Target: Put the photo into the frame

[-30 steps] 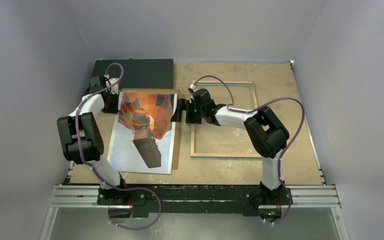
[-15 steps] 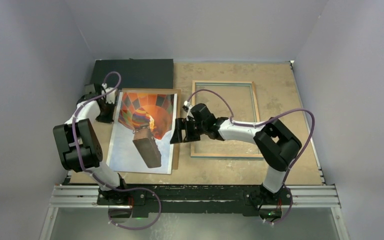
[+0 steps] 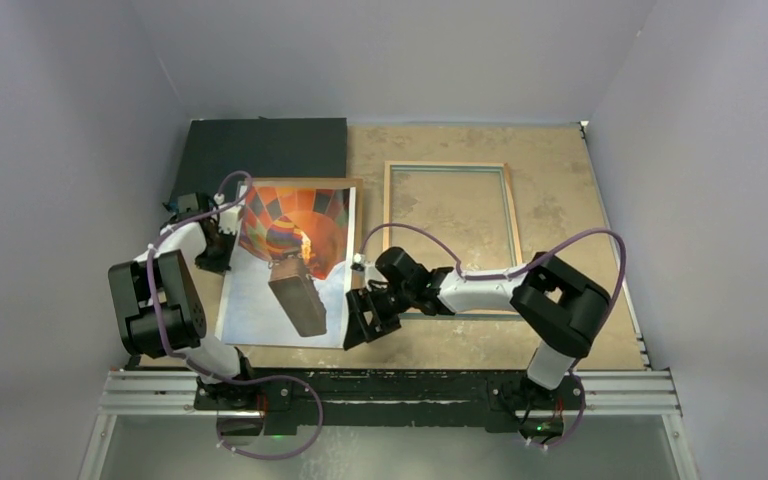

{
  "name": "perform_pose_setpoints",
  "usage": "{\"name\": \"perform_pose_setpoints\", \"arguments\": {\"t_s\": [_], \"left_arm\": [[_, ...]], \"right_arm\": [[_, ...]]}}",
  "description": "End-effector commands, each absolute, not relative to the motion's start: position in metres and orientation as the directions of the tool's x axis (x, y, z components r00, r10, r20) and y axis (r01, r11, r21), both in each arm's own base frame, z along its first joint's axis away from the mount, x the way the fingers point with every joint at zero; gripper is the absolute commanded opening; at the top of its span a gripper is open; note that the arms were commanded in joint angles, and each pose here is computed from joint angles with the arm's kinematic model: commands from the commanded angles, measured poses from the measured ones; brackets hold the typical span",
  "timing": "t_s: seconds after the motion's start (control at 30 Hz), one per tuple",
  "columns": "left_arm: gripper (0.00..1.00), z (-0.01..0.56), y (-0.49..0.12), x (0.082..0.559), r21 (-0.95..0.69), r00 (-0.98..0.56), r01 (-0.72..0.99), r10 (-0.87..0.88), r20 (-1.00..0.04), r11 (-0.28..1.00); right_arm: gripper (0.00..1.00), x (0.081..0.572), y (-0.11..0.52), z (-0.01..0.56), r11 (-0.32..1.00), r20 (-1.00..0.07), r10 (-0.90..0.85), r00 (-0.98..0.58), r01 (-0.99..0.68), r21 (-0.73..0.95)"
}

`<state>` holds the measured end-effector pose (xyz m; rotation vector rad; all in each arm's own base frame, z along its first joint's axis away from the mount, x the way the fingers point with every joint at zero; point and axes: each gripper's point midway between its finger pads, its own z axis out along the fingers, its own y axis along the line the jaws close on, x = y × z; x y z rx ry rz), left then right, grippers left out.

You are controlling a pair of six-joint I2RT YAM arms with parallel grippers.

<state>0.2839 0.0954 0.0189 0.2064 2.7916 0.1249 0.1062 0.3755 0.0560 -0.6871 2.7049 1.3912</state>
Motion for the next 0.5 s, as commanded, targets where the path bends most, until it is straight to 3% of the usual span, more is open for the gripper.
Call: {"name": "perform_pose_setpoints", "arguments": {"t_s": [0.0,0.47], "left_arm": [[0.00,0.032,0.098,0.287,0.148,-0.907,0.131,0.179,-0.382,0.980],[0.00,0.030,0.109,0.265,0.180,-0.913,0.130,0.188,-0.363,0.975]], "right_arm": [[0.83,0.092,0.380,0.063,0.453,-0.207,-0.379,-0.902,-0.376,0.809],[0.83,0.091,0.393,0.033,0.496,-0.221,-0.329,-0.918,-0.367,0.787]]}}
